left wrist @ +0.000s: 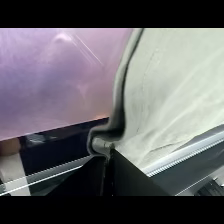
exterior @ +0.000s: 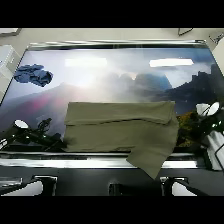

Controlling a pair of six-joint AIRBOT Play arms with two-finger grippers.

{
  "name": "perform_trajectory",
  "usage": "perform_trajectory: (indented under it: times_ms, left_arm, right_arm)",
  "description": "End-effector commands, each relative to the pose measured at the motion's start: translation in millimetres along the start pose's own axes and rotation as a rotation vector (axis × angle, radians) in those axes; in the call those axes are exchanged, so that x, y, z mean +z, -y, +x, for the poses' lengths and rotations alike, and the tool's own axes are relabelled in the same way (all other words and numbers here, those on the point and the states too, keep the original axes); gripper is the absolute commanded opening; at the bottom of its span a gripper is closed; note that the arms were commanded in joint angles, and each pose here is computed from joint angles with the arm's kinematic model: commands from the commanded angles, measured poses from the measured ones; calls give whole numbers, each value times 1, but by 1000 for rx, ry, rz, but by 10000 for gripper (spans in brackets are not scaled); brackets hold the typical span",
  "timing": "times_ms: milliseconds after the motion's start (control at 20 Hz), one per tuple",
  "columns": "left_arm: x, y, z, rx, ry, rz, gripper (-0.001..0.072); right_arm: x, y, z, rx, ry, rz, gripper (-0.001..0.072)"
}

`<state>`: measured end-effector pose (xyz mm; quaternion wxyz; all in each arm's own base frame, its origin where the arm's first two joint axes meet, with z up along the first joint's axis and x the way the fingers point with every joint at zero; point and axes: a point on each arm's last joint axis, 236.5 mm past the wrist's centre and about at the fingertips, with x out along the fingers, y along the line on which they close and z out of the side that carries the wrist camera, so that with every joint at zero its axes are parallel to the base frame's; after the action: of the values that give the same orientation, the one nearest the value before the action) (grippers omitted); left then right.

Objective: Fold the clothes and pants, and hang the long-sleeved shirts on hangers.

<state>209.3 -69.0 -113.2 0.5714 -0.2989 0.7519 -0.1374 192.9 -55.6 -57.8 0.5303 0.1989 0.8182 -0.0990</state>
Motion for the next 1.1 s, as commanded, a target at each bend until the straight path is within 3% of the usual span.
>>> perform_trajectory:
  times_ms: [0,450,500,600,650,700,1050]
  left_arm:
    - [0,2,0,-7,1,-1,25]
    - [0,2,0,-8,1,-2,25]
    - [0,2,0,-8,1,-2,24]
    - [0,2,-1,-9,2,-4,25]
    - [0,2,-1,-10,0,-3,24]
    - [-1,3,-2,-13,-6,-1,25]
    - [53,33,-59,5,142,81,23]
  right_arm:
    - [-23,-30,43,146,-42,-63,561]
    - [-27,-68,81,330,-19,-11,526]
    - [-28,-69,83,332,-22,-8,490]
    - [-29,-68,86,330,-26,-5,326]
    - [-29,-68,84,330,-27,-8,133]
    - [-28,-68,80,330,-26,-18,49]
    - [47,-102,-40,359,266,-173,46]
